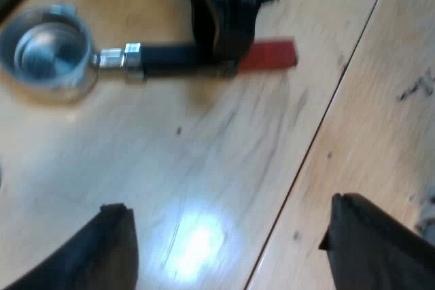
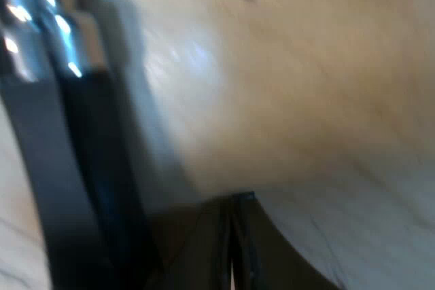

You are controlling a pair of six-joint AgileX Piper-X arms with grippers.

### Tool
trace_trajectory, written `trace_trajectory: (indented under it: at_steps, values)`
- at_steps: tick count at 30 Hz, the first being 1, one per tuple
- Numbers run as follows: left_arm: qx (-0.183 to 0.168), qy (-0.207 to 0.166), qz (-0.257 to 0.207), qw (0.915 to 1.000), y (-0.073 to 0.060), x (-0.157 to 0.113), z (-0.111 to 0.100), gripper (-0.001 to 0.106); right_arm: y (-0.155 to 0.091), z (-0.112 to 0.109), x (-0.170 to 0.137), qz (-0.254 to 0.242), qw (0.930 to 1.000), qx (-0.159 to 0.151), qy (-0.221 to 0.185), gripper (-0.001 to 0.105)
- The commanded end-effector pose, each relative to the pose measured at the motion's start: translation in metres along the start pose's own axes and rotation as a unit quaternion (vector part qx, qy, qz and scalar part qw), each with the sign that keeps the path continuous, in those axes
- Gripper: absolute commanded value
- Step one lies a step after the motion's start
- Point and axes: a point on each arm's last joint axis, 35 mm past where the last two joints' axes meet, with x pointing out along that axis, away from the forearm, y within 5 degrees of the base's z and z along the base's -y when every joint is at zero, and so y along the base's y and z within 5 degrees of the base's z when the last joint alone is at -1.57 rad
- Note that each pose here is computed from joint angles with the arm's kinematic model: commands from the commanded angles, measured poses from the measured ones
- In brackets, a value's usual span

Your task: Put the handle in the coffee machine

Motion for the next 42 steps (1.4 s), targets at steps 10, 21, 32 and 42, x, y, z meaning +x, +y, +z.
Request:
trace_trajectory:
  at_steps: [10,21,32,42]
  values:
    - [-0.017,0.009,0.056,0.9982,0.004,0.0,-0.003,0.062,0.013,-0.001,0.006,0.006,0.9973,-0.073,-0.003,0.0]
    - [-0.017,0.008,0.064,0.9978,0.005,0.0,-0.003,0.062,0.048,-0.011,0.015,0.013,0.9947,-0.102,0.001,0.0]
    - [0.011,-0.011,0.117,0.993,0.005,-0.009,0.004,0.062,0.079,-0.007,0.016,0.036,0.9936,-0.091,-0.057,0.0]
    - [0.011,-0.008,0.121,0.9926,0.005,-0.011,0.004,0.062,0.101,0.0,0.026,0.07,0.9915,-0.038,-0.103,0.0]
